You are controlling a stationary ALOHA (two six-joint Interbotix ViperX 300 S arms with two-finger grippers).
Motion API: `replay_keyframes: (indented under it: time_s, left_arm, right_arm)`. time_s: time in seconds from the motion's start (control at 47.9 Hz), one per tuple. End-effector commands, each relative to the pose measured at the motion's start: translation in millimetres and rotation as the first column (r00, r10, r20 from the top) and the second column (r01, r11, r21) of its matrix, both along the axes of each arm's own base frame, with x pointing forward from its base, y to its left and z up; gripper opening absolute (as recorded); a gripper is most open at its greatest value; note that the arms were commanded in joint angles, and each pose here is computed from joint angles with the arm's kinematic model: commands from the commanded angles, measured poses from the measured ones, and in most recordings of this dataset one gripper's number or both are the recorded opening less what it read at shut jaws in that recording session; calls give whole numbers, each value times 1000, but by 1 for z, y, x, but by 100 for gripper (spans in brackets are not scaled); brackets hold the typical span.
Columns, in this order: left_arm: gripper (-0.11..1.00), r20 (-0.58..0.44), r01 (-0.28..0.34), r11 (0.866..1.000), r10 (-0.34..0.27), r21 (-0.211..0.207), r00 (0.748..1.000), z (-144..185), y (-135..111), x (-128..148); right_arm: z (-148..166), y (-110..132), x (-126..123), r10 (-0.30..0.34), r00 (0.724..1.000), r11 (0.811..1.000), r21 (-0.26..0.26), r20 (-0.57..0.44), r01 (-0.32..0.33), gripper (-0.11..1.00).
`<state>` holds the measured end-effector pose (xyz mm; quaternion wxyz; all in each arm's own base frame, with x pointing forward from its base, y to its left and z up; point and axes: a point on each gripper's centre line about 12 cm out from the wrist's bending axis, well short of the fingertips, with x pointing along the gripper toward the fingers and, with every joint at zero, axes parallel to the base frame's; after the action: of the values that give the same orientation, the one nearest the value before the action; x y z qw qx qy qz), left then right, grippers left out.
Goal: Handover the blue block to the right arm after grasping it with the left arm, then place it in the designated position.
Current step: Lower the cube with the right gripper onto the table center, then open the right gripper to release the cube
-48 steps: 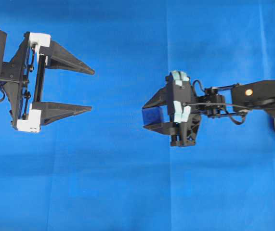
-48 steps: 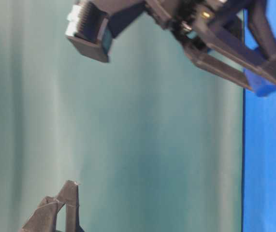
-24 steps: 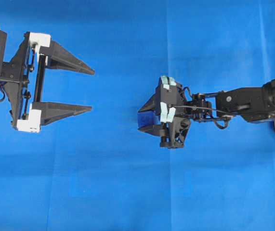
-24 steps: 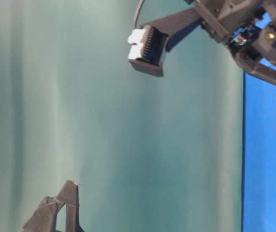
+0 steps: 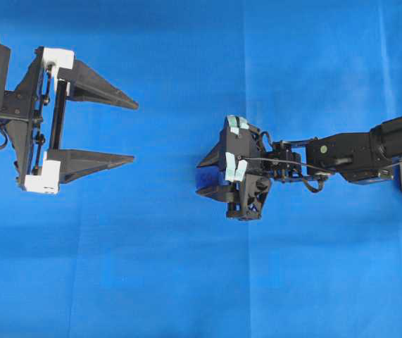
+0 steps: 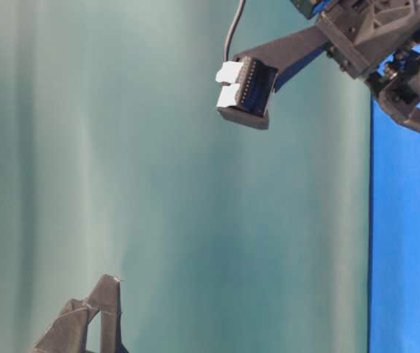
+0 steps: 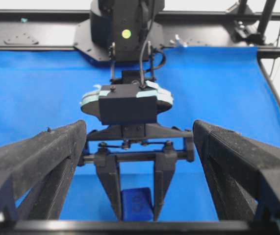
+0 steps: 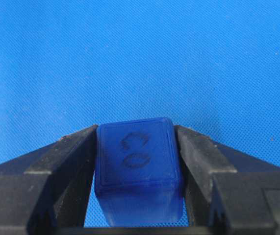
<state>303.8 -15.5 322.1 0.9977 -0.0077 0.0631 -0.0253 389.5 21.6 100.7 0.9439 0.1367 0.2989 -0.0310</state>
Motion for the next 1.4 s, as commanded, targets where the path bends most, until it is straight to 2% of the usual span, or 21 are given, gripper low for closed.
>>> replay_keyframes:
  time_s: [0.0,0.542,0.563,0.751,0.793,0.918,1.106,1.377]
  left_arm:
    - [93,32,-3,1000,3,0,999,12,1,1]
    - [93,34,-4,1000,4,0,999,12,1,1]
    - [93,34,-4,1000,4,0,999,12,1,1]
    - [93,34,-4,1000,4,0,999,12,1,1]
    - [93,35,-4,1000,4,0,999,13,1,1]
    - [93,35,-4,1000,4,0,999,13,1,1]
    - [93,34,-4,1000,4,0,999,12,1,1]
    - [93,37,-5,1000,5,-5,999,14,1,2]
  right_arm:
    - [11,1,6,-4,999,1000,7,36,3,34]
    - [8,1,7,-16,999,1000,16,28,15,34]
    - [8,1,7,-17,999,1000,17,28,17,37]
    - [16,0,6,-24,999,999,24,38,23,90]
    - [20,0,5,-22,999,999,24,41,21,94]
    - [38,1,1,-16,998,1000,24,60,15,86]
    - [71,1,-9,-5,996,1000,26,94,3,87]
    - [140,2,-34,25,984,999,14,177,-28,87]
